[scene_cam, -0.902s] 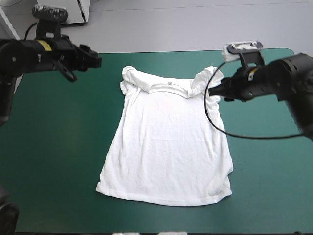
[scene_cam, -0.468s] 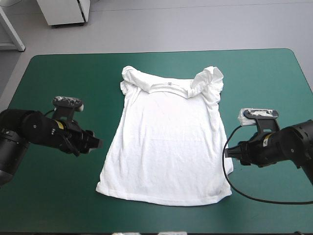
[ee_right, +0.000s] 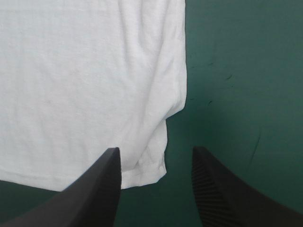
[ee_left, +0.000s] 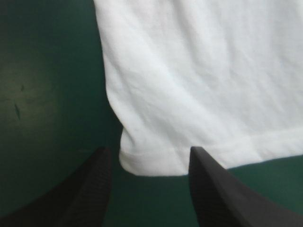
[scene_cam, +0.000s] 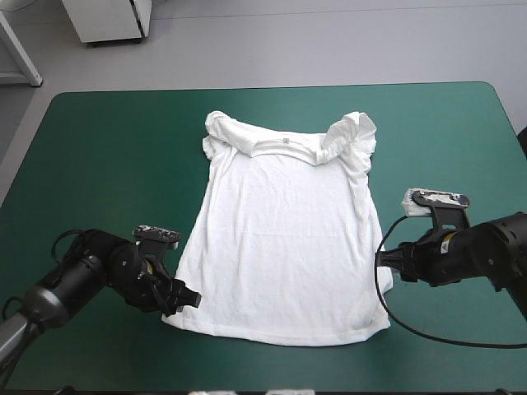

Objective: Fold the cloth

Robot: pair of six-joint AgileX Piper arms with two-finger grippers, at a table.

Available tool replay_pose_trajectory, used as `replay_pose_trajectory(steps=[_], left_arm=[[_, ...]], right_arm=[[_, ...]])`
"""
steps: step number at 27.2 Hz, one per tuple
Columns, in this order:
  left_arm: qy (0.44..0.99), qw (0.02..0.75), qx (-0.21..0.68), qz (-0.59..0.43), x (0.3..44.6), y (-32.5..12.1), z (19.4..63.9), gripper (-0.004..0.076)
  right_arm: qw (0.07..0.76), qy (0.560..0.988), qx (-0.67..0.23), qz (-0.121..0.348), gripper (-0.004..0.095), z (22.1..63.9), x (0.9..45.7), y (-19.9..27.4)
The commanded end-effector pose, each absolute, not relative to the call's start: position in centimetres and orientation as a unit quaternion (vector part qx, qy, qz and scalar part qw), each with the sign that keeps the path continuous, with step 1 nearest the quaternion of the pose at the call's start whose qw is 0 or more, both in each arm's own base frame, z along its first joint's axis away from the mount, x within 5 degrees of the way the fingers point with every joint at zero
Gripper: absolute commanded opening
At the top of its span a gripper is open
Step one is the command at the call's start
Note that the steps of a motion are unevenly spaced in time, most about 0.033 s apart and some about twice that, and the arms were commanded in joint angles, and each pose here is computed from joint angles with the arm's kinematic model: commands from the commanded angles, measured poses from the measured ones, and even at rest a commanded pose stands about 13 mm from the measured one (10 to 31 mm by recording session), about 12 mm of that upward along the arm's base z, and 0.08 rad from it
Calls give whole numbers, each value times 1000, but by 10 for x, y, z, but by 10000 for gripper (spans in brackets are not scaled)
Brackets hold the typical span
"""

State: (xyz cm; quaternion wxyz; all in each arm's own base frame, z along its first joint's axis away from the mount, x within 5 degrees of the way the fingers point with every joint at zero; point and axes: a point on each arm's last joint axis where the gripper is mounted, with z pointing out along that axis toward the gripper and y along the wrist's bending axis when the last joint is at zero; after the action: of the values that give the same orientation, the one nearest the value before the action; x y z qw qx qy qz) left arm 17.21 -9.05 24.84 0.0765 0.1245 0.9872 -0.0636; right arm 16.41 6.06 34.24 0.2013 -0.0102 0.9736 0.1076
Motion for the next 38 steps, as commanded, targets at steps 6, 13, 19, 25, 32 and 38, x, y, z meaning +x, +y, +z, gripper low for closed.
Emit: replay_pose_trajectory(steps=[6, 13, 19, 25, 32, 38], left_arm=[[991, 65, 111, -28, 186, -106, 230, 363], [994, 44, 102, -8, 194, -108, 206, 304], [995, 24, 92, -18, 184, -106, 184, 82], [995, 31, 91, -22, 184, -106, 181, -8], [995, 35, 89, -27, 185, -107, 181, -10], [995, 35, 89, -27, 185, -107, 181, -10]], right_arm=[[229, 966, -9, 120, 437, 352, 163, 61], [222, 968, -12, 116, 437, 352, 162, 60], [220, 969, -14, 115, 437, 351, 161, 60], [216, 968, -14, 123, 436, 349, 162, 62], [157, 980, -55, 105, 381, 306, 176, 86], [145, 986, -62, 60, 617, 267, 176, 108]])
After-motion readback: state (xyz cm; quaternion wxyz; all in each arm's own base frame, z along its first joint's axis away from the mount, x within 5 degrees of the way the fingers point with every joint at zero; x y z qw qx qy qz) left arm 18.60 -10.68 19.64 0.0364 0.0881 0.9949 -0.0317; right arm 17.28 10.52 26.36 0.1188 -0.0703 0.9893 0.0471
